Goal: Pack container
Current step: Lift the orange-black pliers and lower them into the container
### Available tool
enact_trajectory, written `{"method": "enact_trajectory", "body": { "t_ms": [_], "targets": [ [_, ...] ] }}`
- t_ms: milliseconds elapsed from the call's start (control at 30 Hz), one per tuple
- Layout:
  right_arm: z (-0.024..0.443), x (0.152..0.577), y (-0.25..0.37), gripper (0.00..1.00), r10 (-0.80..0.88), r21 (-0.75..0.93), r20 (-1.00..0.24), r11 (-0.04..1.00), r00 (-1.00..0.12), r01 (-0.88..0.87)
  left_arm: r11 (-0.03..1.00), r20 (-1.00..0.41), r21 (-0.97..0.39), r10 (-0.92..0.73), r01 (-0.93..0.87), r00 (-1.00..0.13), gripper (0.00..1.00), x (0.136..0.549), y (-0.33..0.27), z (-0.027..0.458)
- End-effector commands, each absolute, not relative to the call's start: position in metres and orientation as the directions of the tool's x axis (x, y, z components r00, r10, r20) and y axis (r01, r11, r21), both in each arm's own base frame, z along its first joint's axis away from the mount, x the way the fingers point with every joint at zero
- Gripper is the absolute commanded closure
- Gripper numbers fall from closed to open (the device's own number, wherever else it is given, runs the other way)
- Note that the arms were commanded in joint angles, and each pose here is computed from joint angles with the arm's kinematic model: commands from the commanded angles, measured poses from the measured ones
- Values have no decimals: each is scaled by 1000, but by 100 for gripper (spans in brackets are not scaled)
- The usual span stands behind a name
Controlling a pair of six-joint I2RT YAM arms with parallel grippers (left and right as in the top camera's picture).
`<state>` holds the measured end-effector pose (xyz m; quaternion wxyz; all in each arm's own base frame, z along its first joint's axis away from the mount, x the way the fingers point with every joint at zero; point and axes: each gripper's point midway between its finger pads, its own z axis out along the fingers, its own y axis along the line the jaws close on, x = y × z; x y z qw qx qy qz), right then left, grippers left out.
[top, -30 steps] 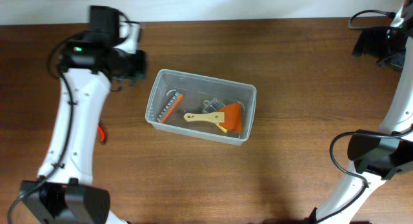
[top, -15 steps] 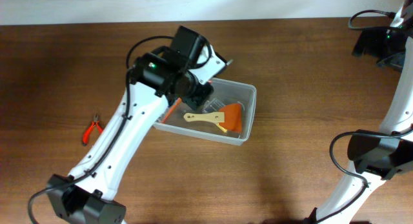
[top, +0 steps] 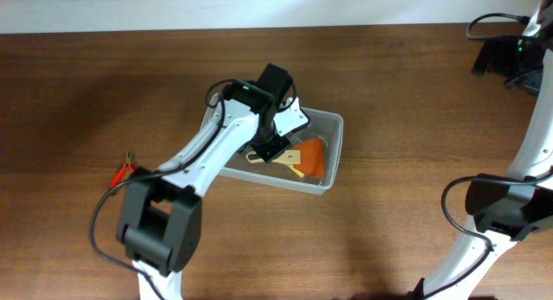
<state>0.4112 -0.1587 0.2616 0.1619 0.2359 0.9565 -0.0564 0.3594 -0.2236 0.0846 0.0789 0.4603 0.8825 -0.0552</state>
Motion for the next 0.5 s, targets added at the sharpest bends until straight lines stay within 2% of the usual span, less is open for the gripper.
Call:
{"method": "enact_trajectory", "body": {
  "t_ms": [0, 167, 233, 333, 467],
  "targets": [
    [270, 410, -160, 1, 440, -24, -358, 878, -824, 479, 550, -133, -58, 823, 833, -552, 97, 356, -223, 59],
    [270, 410, -160, 1, 440, -24, -358, 877, -824, 479, 553, -67, -91, 827, 828, -559, 93, 349, -219, 36],
    [270, 410, -160, 1, 440, -24, -358, 878, -824, 479, 553, -65, -92, 827, 828, -559, 91, 349, -218, 36],
    [270, 410, -160, 2, 440, -24, -358, 878, -824, 479, 553, -74, -87, 826, 829, -558, 82, 351, -220, 39],
    [270, 410, -160, 1, 440, -24, -358, 878, -824, 479, 553, -75, -86, 826, 829, -559, 78, 353, -220, 49]
  ]
}}
